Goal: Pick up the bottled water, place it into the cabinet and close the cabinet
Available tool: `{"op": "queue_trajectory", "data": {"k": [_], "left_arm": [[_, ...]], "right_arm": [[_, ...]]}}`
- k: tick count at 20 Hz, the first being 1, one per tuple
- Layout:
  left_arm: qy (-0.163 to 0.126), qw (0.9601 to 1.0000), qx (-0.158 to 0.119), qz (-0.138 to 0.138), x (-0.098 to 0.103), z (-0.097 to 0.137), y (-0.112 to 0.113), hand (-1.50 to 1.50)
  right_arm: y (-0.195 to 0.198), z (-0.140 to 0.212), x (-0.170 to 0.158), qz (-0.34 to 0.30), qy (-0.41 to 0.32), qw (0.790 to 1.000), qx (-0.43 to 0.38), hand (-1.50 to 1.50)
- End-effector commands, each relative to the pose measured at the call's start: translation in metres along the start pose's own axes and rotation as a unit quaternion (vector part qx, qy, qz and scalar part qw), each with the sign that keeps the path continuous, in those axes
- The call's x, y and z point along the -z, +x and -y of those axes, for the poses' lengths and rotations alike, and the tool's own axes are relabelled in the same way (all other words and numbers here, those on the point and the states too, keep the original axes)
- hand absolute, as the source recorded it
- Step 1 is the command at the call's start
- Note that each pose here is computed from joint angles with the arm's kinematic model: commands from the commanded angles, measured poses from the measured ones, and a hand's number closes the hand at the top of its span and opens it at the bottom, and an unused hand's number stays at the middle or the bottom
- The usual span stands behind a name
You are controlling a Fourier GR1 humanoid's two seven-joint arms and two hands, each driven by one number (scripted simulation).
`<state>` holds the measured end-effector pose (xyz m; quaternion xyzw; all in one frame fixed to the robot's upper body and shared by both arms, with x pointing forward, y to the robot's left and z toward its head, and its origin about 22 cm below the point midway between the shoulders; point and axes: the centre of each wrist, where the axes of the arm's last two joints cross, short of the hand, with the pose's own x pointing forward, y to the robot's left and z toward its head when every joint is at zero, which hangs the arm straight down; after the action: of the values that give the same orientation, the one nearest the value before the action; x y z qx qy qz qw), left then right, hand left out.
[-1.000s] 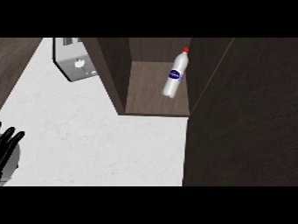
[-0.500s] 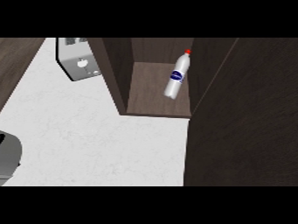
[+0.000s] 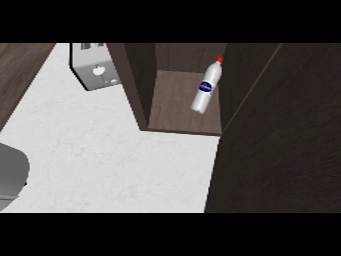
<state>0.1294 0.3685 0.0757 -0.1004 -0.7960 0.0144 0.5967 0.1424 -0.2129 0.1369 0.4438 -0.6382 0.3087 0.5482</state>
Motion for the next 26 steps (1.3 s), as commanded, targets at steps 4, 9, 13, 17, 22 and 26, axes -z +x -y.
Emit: {"op": "queue_trajectory", "data": {"k": [4,9,13,17,22,26], "left_arm": [[-0.003,1.0,-0.002,0.002,-0.005,-0.012,0.009,-1.5],[-0.007,1.0,0.003,0.003,-0.007,-0.025,0.016,-1.5],[-0.019,0.9998,-0.001,0.008,-0.009,-0.029,0.019,-1.5],[-0.026,0.9995,-0.008,0.017,-0.01,-0.039,0.024,-1.5],[-0.028,0.9994,-0.011,0.018,-0.02,-0.052,0.032,-1.5],[-0.01,0.9997,-0.007,0.022,-0.037,-0.065,0.046,-1.5]], "right_arm": [[0.028,-0.023,0.04,0.024,0.001,0.998,-0.063,1.5],[0.03,-0.019,0.073,0.031,-0.019,0.998,-0.047,1.5],[0.027,-0.022,0.116,0.0,0.0,0.999,-0.035,1.5],[0.026,-0.034,0.166,-0.06,0.053,0.997,-0.015,1.5],[0.049,-0.037,0.212,-0.074,0.132,0.988,-0.02,1.5],[0.058,-0.01,0.246,-0.101,0.14,0.985,-0.008,1.5]]}}
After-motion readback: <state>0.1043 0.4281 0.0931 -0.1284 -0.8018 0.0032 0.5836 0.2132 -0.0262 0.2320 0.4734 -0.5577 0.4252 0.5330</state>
